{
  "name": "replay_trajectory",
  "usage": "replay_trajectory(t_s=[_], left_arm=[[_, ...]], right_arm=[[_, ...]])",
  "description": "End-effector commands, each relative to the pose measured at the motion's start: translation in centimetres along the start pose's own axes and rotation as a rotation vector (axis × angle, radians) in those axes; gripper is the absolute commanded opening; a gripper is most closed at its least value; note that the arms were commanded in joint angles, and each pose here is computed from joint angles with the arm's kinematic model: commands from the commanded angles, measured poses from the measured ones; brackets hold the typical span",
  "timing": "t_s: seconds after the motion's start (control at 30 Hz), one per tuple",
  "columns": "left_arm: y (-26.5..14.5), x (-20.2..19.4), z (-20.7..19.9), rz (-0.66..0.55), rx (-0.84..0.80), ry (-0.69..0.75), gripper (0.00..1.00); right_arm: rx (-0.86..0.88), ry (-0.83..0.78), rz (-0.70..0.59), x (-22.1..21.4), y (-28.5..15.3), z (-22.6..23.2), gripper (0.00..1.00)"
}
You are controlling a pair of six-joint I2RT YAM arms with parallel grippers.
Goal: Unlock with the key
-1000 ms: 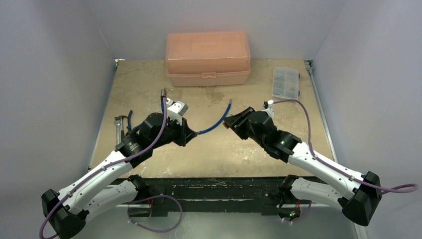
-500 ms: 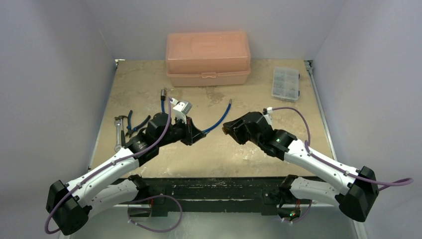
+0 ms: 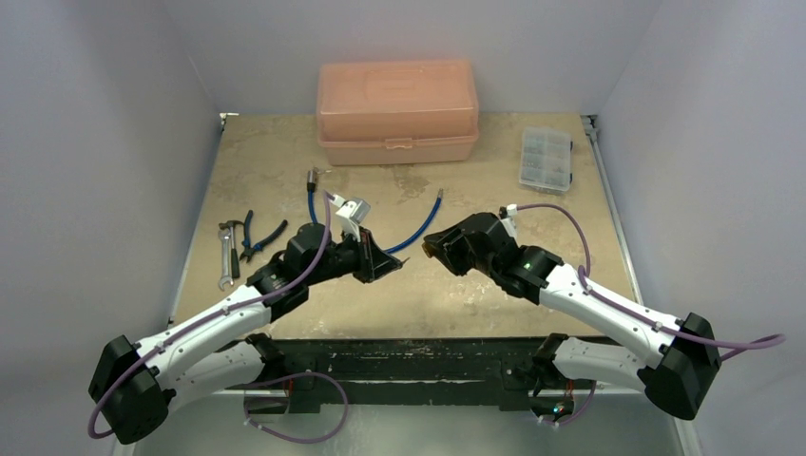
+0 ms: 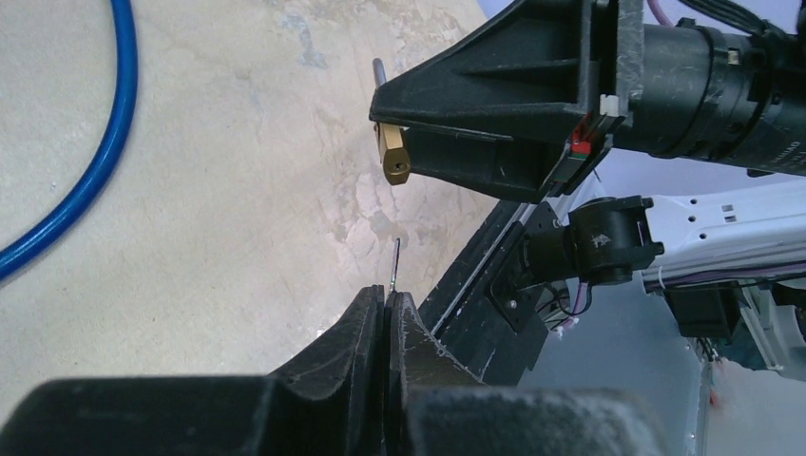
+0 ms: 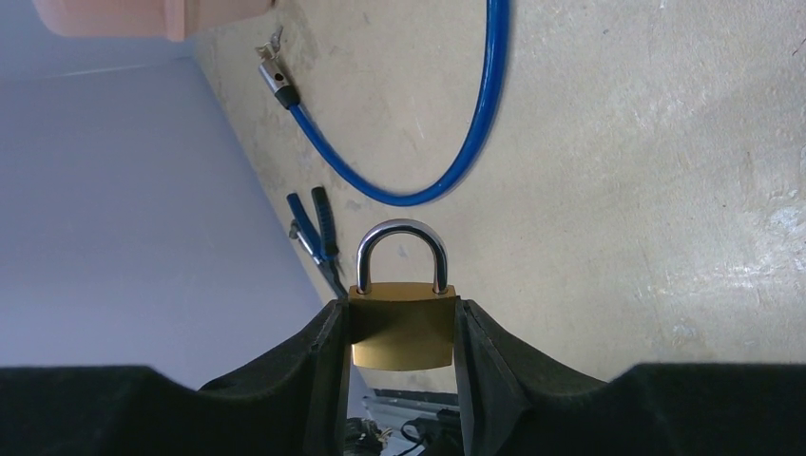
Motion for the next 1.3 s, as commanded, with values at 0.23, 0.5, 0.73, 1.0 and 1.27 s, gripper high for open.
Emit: replay_trajectory(t_s=[0.23, 0.5, 0.73, 1.0, 1.27], left_arm=[[2.1, 0.1, -1.6, -0.035, -0.004, -0.044, 0.00], [3.2, 0.9, -2.0, -0.069, -0.001, -0.054, 0.00], [4.2, 1.7, -2.3, -0.089, -0.003, -0.057, 0.00], [5.1, 2.4, -2.3, -0.101, 0.003, -0.057, 0.00], [5.1, 2.8, -2.4, -0.115, 0.006, -0.054, 0.00]], right_arm=[[0.048, 0.039, -0.027, 0.4, -0.3, 2.6, 0.00], [0.050, 0.025, -0.055, 0.7, -0.4, 2.2, 0.00], [0.056, 0.014, -0.066, 0.8, -0.6, 2.0, 0.00], [0.060, 0.008, -0.091, 1.4, -1.0, 1.9, 0.00], [0.066, -0.001, -0.096, 1.5, -1.2, 2.0, 0.00]])
Point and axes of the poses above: each gripper's point midway between its finger pads, its own y axis out along the fingers, its own z axis along the line the jaws close on, x = y × z, the point moved 2 cm from there along -y, back along the fingers, and after that the axes turned 2 degrees about -y, right-handed, at the moved point
